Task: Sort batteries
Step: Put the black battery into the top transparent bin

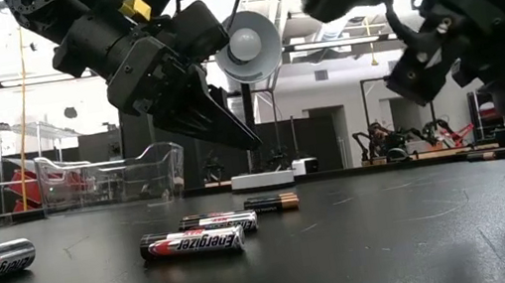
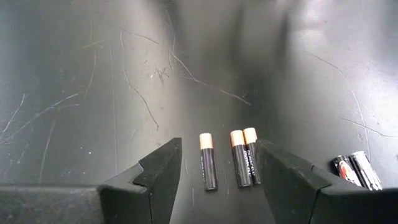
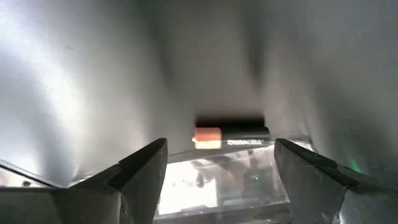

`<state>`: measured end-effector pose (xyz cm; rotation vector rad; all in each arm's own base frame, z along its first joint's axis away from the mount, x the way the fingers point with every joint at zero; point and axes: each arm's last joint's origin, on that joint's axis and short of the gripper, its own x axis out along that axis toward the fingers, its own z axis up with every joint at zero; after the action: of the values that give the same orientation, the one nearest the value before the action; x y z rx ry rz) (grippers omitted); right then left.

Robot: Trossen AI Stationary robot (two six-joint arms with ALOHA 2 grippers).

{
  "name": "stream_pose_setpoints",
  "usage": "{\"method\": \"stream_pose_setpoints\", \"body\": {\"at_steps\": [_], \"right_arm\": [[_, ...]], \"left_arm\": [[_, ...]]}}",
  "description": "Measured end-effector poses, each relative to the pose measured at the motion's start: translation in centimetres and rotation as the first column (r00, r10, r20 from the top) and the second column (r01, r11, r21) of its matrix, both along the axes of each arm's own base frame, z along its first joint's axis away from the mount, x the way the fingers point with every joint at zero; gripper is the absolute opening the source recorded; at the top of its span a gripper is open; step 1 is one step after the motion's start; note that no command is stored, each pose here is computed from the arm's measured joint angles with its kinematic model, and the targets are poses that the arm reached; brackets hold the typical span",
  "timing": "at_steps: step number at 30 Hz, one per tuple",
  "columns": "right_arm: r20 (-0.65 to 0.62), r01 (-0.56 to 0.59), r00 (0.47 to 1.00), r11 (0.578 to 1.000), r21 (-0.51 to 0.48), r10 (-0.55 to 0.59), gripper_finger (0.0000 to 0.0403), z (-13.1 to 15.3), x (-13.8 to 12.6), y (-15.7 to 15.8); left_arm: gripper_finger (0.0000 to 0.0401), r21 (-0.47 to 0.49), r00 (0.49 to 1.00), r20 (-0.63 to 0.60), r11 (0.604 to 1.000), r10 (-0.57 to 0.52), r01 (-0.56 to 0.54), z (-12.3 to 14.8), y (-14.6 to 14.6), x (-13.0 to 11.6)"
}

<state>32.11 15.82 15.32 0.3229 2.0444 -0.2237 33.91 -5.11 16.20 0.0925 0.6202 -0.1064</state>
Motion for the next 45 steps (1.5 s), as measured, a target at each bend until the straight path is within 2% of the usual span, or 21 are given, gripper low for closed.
{"method": "stream_pose_setpoints", "body": {"at_steps": [18, 26, 45], "right_arm": [[-0.039, -0.003, 0.999, 1.000, 0.024, 0.004, 0.0356, -1.6, -0.8, -0.7], [0.010, -0.003, 1.000, 0.999, 0.046, 0.003, 0.0358, -1.7, -0.3, -0.6], [-0.028, 0.000, 1.000, 0.999, 0.054, 0.001, 0.0358, -2.3, -0.9, -0.8]], "left_arm": [[0.0198, -0.007, 1.000, -0.018, 1.000, 0.006, -0.006, -0.1, 0.0, -0.1], [0.0198, -0.007, 1.000, -0.018, 1.000, 0.006, -0.006, -0.1, 0.0, -0.1], [0.0198, -0.006, 1.000, -0.019, 1.000, 0.005, -0.006, -0.1, 0.0, -0.1]]}}
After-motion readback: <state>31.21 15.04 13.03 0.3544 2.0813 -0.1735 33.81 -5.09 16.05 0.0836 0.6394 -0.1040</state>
